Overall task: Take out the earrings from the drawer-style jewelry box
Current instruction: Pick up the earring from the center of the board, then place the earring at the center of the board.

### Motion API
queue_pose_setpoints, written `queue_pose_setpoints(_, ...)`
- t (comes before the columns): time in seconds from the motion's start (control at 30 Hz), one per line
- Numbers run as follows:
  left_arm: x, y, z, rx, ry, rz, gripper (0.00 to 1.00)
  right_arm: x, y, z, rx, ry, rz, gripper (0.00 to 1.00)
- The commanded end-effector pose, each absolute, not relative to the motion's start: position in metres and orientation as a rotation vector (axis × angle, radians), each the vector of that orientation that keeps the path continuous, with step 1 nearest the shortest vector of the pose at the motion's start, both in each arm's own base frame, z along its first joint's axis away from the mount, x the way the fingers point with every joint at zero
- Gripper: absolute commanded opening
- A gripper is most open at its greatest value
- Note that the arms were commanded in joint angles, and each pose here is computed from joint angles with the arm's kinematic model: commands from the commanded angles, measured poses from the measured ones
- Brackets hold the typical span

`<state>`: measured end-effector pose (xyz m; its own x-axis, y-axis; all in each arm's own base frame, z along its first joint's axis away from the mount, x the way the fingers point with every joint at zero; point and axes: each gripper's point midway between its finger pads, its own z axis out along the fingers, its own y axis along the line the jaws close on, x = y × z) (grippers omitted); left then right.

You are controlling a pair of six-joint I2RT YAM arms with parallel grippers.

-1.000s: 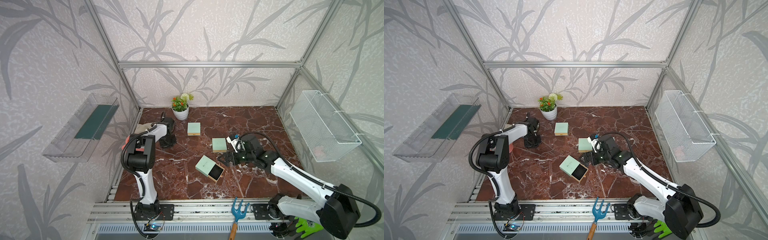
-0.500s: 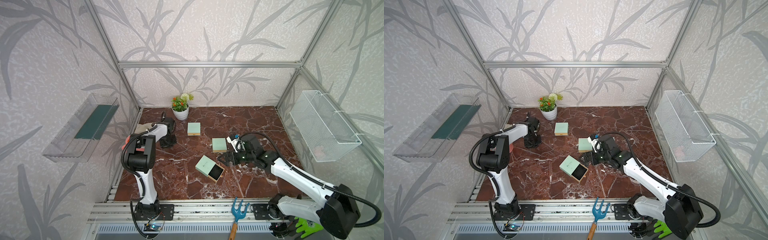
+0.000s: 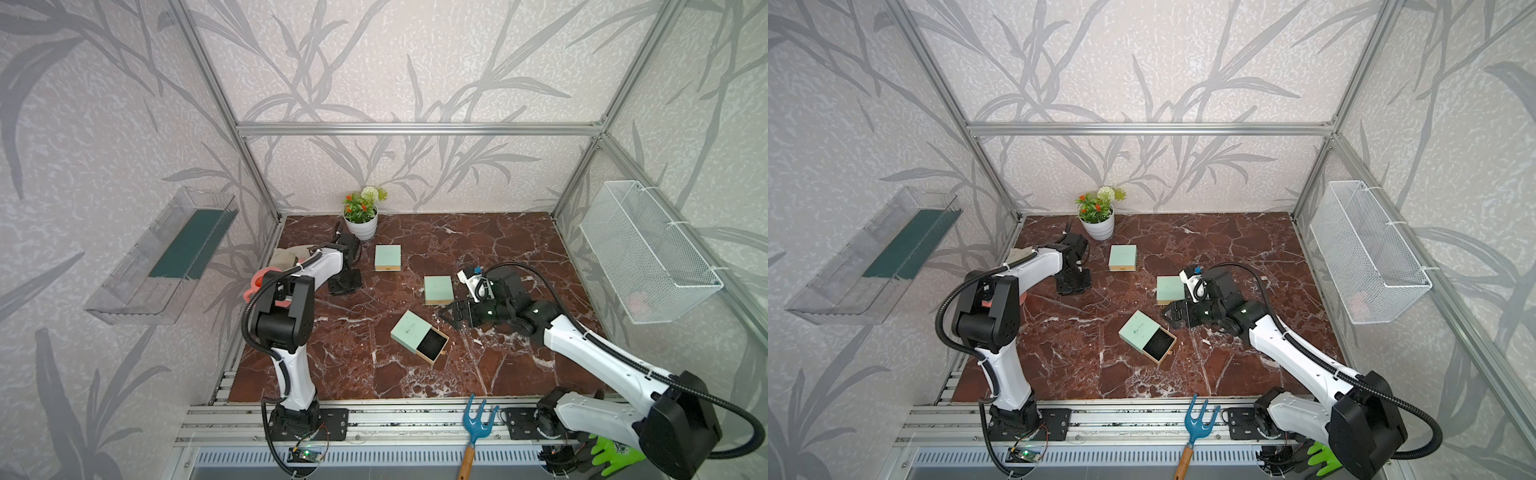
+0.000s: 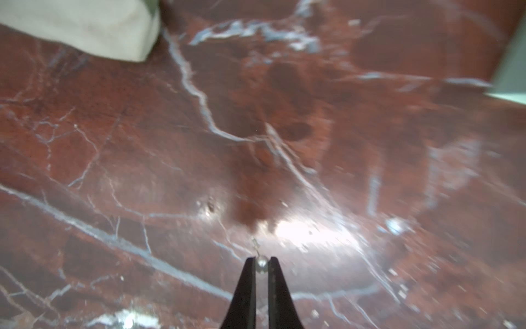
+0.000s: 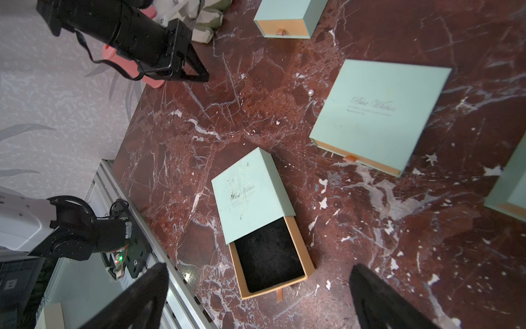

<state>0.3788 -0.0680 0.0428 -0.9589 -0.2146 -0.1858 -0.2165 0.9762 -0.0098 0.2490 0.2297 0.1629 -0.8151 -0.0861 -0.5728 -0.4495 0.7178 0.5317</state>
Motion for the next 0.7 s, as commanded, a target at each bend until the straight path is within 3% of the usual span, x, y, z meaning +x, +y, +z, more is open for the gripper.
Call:
queue_pose_setpoints(0.0,0.372,-0.087,0.072,-0.238,2.900,-0.022,0.09,0.254,0.216,0.173,-0.372,2.358,0.918,0.99)
queue_pose_setpoints(0.37,0.358,-0.177,0.094,0.083,2.882,-0.126,0.09,0.267,0.178,0.184,-0.208,2.306,0.943,0.99)
queue_pose_setpoints(0.67,0.345,-0.254,0.081,0.326,2.901,-0.182,0.09,0.264,0.172,0.178,-0.178,2.321,0.938,0.99)
